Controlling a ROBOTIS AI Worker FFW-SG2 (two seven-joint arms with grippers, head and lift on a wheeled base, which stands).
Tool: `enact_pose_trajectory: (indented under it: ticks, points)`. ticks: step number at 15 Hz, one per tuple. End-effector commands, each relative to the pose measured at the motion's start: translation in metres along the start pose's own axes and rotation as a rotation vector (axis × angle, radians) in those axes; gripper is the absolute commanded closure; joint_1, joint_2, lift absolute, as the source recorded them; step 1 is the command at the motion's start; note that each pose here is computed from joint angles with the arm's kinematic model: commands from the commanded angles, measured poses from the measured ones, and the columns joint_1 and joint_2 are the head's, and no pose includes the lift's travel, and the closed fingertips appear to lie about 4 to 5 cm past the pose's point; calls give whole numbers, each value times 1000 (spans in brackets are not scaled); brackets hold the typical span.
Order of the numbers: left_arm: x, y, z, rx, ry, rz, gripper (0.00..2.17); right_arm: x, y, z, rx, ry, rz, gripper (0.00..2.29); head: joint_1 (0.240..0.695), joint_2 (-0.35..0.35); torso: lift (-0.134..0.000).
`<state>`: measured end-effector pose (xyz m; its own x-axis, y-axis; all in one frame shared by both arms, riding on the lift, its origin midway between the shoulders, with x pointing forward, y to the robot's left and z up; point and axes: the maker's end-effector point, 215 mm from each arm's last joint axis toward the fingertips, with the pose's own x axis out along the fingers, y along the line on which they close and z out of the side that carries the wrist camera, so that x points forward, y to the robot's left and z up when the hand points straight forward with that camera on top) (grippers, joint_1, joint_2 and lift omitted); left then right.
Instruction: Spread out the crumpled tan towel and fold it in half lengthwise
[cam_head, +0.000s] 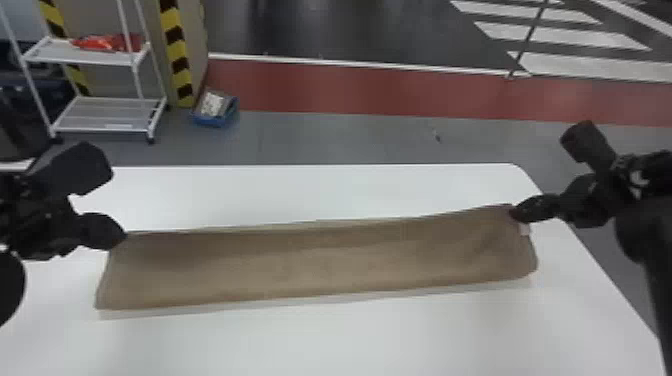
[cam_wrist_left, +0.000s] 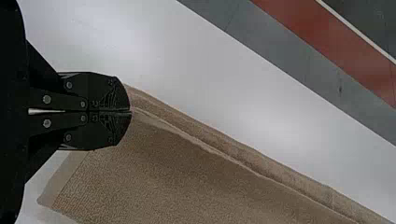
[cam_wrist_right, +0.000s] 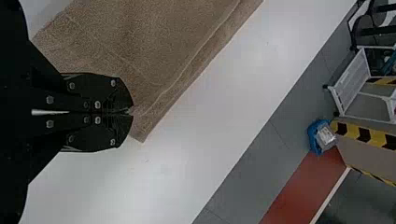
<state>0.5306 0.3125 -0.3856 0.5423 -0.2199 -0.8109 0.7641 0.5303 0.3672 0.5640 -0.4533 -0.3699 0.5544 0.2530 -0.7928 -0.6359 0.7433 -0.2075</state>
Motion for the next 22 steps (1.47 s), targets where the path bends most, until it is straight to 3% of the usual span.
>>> enact_pose_trajectory:
  ticks: [1,9,18,22]
  points:
    - [0,1,1,1,-1,1,1420,3,-1,-4,11,12,8,1420,695,-140,-124]
    - [-3,8,1,2,0,8,1420,0,-12,18,15,-9,-4,1416,695,-141,-124]
    - [12,9,7,7,10,-8,1420,34,-1,-2,-31,132,56,1416,695,-130,-124]
    - [17,12,12,14,17,-8,1420,41,-16,-10,-75,178,5,1416,695,-137,-124]
